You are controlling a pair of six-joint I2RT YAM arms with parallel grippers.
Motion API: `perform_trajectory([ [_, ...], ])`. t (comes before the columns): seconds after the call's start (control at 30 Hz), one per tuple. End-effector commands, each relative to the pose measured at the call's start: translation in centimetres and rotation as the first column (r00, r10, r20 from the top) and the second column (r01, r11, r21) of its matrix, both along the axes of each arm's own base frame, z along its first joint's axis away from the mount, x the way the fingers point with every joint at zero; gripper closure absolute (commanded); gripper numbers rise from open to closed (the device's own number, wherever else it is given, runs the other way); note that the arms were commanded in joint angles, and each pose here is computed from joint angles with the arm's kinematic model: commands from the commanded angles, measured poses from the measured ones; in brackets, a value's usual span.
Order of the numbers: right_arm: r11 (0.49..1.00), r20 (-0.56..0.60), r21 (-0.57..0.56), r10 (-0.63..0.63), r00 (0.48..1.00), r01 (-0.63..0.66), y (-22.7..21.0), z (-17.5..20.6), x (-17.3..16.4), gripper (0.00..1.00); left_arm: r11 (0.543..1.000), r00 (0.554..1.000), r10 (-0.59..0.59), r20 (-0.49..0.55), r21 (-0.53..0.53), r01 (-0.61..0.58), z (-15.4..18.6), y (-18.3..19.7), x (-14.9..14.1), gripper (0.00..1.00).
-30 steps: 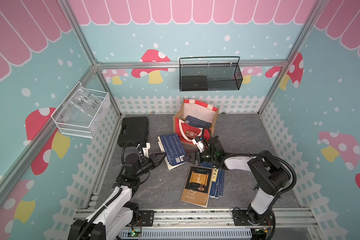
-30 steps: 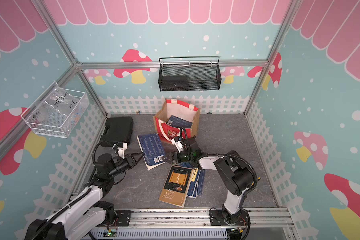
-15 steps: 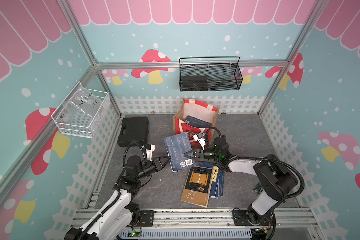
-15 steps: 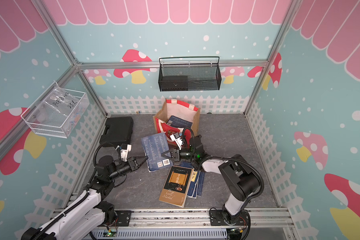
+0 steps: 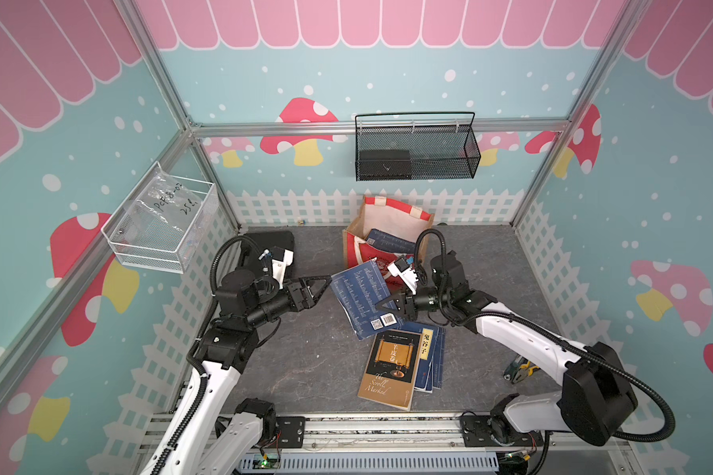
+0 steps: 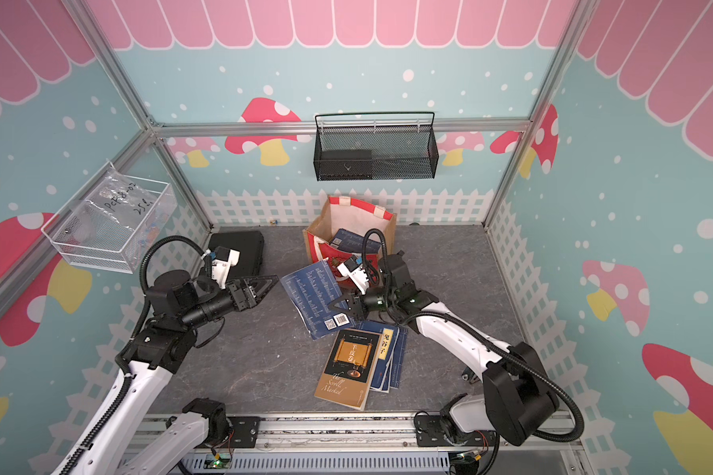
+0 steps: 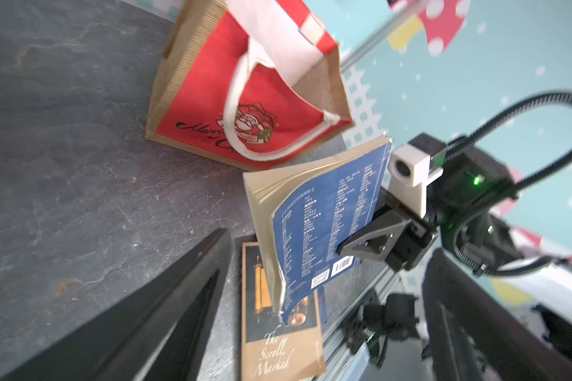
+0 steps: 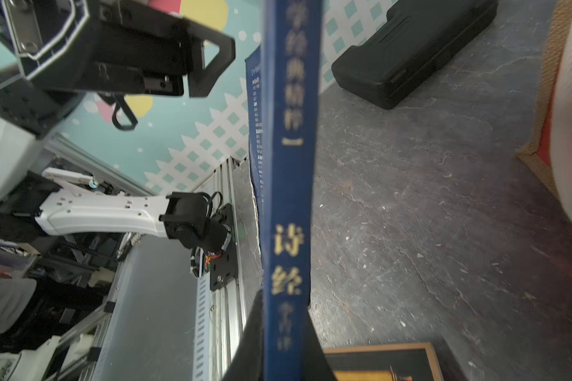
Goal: Put the books into the canvas bag
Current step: Pick up the book from the center of the board.
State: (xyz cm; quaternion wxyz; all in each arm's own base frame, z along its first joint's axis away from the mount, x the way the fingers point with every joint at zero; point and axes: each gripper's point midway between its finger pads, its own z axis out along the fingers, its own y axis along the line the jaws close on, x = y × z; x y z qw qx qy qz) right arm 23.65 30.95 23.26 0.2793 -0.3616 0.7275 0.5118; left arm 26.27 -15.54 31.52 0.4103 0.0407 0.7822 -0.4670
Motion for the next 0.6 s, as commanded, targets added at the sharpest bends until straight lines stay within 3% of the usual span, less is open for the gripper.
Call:
perform_trajectory([
  [0.0,0.993,0.026,-0.045,0.115,0.993,-0.113,-1.2,-0.6,-3.1,1.00,0.975,0.976,-0.215,-0.015,0.047,0.216,-0.7,-1.9,-2.6,0.01],
  [0.17,0.982,0.052,-0.052,0.186,0.981,-0.183,-2.5,-0.3,-5.9,1.00,0.920,0.925,-0.378,0.026,0.116,0.373,-0.2,-3.9,-4.6,0.01],
  [0.37,0.959,0.062,-0.018,0.283,0.957,-0.283,-2.5,0.3,-8.6,1.00,0.804,0.821,-0.571,-0.016,0.193,0.563,-1.7,-7.4,-7.9,0.01],
  [0.57,0.931,0.086,0.005,0.362,0.928,-0.364,-2.0,0.9,-10.8,1.00,0.774,0.821,-0.569,-0.044,0.309,0.553,-2.9,-8.6,-7.5,0.02],
])
